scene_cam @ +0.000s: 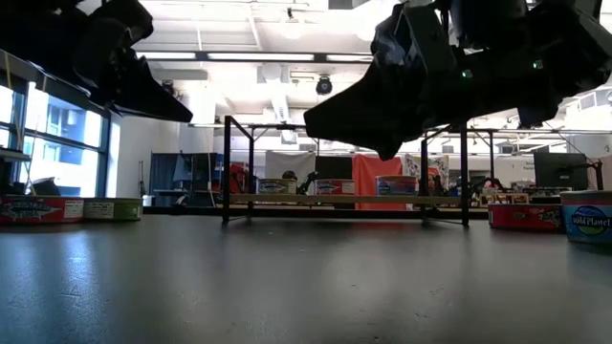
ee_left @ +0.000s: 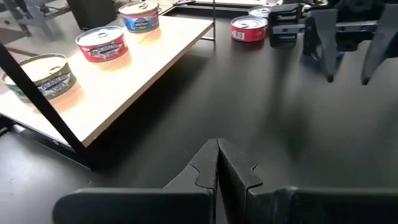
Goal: Stack canned seafood by type on shelf
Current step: Align the red tuna can with the other red tuna can on the shelf
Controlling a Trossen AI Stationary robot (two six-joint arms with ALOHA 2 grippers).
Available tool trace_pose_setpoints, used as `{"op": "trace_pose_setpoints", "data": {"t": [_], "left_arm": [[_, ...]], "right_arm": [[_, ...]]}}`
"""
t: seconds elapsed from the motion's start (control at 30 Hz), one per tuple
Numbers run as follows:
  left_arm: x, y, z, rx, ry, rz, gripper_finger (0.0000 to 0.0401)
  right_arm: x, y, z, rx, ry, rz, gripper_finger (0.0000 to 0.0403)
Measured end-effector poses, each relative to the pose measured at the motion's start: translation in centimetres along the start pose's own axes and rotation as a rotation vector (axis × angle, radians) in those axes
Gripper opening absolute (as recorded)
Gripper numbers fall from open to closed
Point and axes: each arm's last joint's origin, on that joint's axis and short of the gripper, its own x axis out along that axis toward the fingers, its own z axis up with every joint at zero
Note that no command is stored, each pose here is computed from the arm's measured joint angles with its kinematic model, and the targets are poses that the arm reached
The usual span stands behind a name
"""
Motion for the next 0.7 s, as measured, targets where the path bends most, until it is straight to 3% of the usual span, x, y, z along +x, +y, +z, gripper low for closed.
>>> {"op": "trace_pose_setpoints", "data": {"t": [0.43, 0.7], "left_arm": [[1.0, 0.9, 0.8, 0.098, -0.029, 0.058, 0.0001], [0.8, 0.9, 0.3, 0.235, 0.025, 0.02, 0.0001]], "right_arm": [[0.1, -0.1, 0.0, 0.178, -0.004, -0.034, 0.0114], [1.6, 0.7, 1.7, 0.123, 0.005, -0.039, 0.0131]]}}
